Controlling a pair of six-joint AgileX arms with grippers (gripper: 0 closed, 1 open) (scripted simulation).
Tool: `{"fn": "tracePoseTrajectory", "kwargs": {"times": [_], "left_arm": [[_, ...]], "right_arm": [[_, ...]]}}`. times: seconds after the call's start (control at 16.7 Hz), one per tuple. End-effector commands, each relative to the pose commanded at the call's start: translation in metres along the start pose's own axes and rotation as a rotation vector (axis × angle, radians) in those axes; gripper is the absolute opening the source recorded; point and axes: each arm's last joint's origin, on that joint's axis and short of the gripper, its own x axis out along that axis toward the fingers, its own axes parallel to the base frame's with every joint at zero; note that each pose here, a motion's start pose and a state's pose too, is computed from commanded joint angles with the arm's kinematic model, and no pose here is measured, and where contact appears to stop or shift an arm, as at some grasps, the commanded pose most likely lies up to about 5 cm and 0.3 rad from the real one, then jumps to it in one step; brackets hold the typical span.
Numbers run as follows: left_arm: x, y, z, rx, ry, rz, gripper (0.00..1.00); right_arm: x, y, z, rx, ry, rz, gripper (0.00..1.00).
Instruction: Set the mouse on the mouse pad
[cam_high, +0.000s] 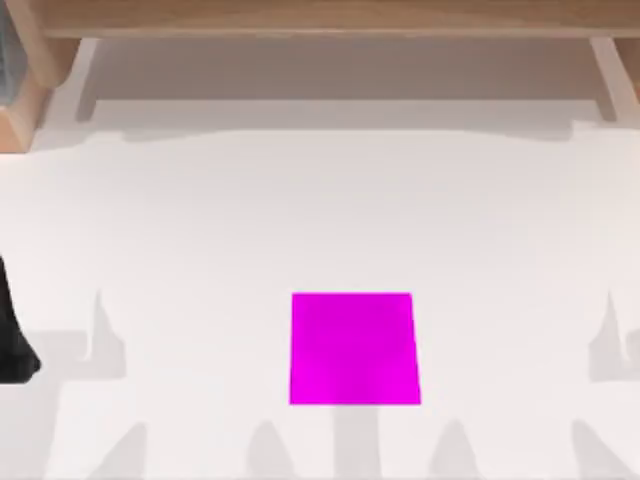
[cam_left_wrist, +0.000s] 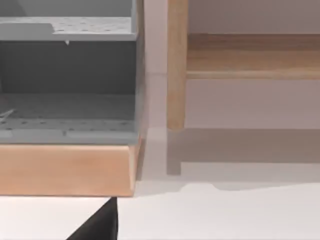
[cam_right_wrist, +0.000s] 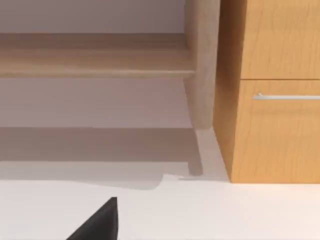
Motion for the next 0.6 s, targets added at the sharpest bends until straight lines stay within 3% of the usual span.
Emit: {"fn": "tracePoseTrajectory", "kwargs": {"times": [0.3, 0.6], "left_arm": [[0.0, 0.0, 0.0, 0.0, 0.0, 0.0, 1.0], [0.0, 0.0, 0.0, 0.0, 0.0, 0.0, 1.0]], "right_arm": [[0.001, 0.0, 0.011, -0.021, 0.057, 0.001, 1.0], [0.017, -0.002, 0.048, -0.103, 0.344, 0.004, 1.0]]}}
